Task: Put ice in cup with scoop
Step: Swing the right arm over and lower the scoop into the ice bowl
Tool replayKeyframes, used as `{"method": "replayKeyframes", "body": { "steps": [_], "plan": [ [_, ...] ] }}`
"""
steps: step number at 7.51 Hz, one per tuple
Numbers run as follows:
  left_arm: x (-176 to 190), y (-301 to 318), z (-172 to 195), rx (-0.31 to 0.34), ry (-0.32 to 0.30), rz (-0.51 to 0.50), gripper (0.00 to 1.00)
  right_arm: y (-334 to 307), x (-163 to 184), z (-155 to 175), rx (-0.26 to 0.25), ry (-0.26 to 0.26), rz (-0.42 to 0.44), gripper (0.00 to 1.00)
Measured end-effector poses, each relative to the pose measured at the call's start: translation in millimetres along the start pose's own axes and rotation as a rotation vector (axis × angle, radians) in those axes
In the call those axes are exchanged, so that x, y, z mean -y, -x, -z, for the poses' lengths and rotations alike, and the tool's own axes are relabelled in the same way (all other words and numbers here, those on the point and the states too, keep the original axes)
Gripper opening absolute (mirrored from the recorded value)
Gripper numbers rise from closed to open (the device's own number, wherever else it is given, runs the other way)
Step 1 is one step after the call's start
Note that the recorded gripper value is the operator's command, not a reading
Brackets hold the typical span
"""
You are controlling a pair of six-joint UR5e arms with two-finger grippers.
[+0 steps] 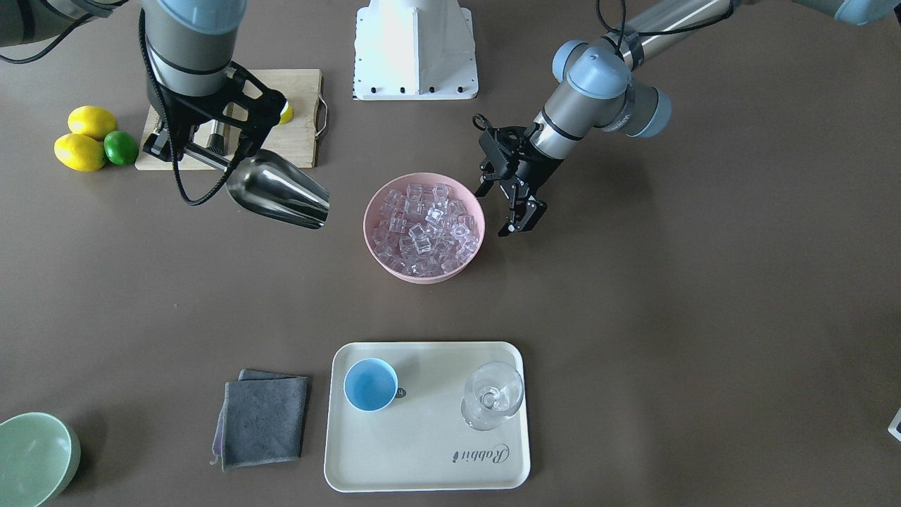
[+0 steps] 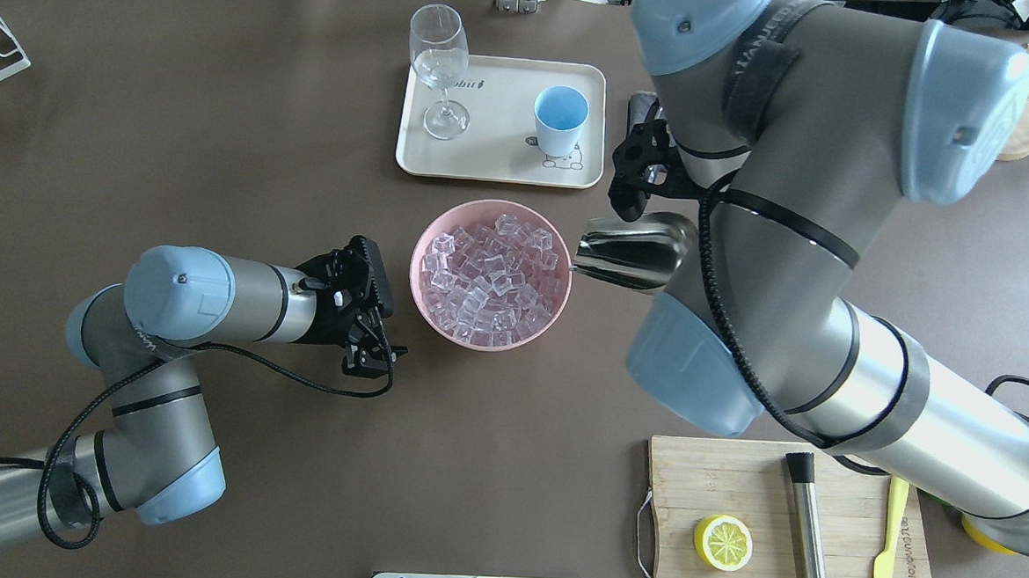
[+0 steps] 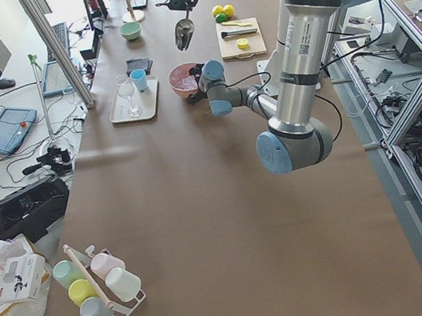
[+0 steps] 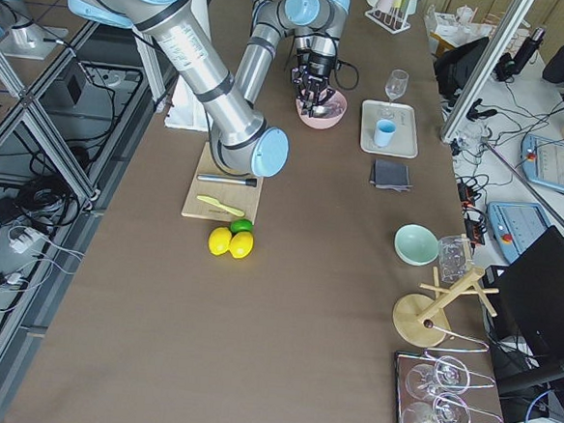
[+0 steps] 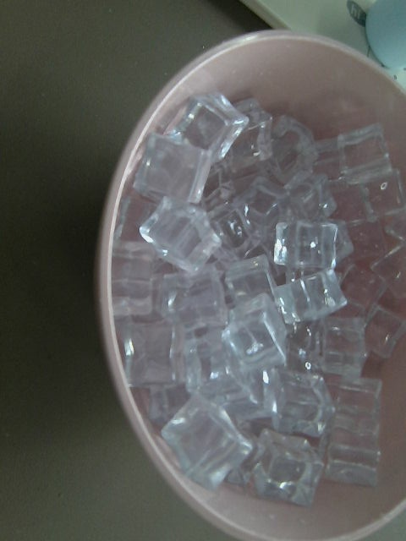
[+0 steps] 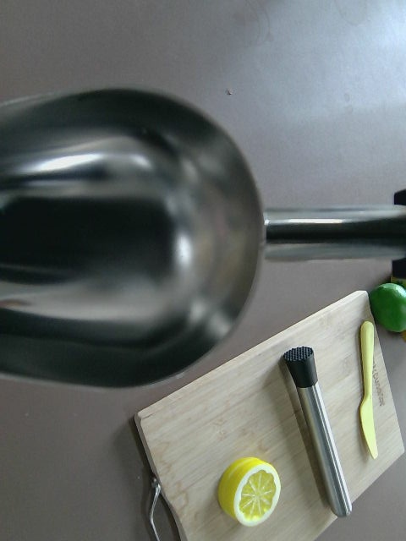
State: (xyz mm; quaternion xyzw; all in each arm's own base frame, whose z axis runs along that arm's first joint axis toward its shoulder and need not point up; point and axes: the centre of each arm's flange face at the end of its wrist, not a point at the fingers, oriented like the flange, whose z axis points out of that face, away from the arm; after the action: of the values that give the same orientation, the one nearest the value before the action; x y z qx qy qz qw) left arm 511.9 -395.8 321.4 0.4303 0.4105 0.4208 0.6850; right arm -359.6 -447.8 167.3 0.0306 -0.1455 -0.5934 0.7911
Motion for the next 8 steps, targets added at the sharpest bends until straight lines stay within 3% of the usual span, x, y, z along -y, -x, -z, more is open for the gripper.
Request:
{"method": "replayKeyframes", "body": {
  "steps": [2,4,8],
  "plan": [
    [-11,-5,3,-0.006,-0.006,-0.001,0.98,32,43,27,0.032,0.059,0.008,0.0],
    [-18,-11,0,-0.017,-0.002,-0.005,0.98,42,62,38,0.047,0.155,0.005,0.0],
    [-32,-14,-1,-0.023,0.003,-0.007,0.98,24,101,27,0.043,0.33,-0.016,0.0]
  ]
}}
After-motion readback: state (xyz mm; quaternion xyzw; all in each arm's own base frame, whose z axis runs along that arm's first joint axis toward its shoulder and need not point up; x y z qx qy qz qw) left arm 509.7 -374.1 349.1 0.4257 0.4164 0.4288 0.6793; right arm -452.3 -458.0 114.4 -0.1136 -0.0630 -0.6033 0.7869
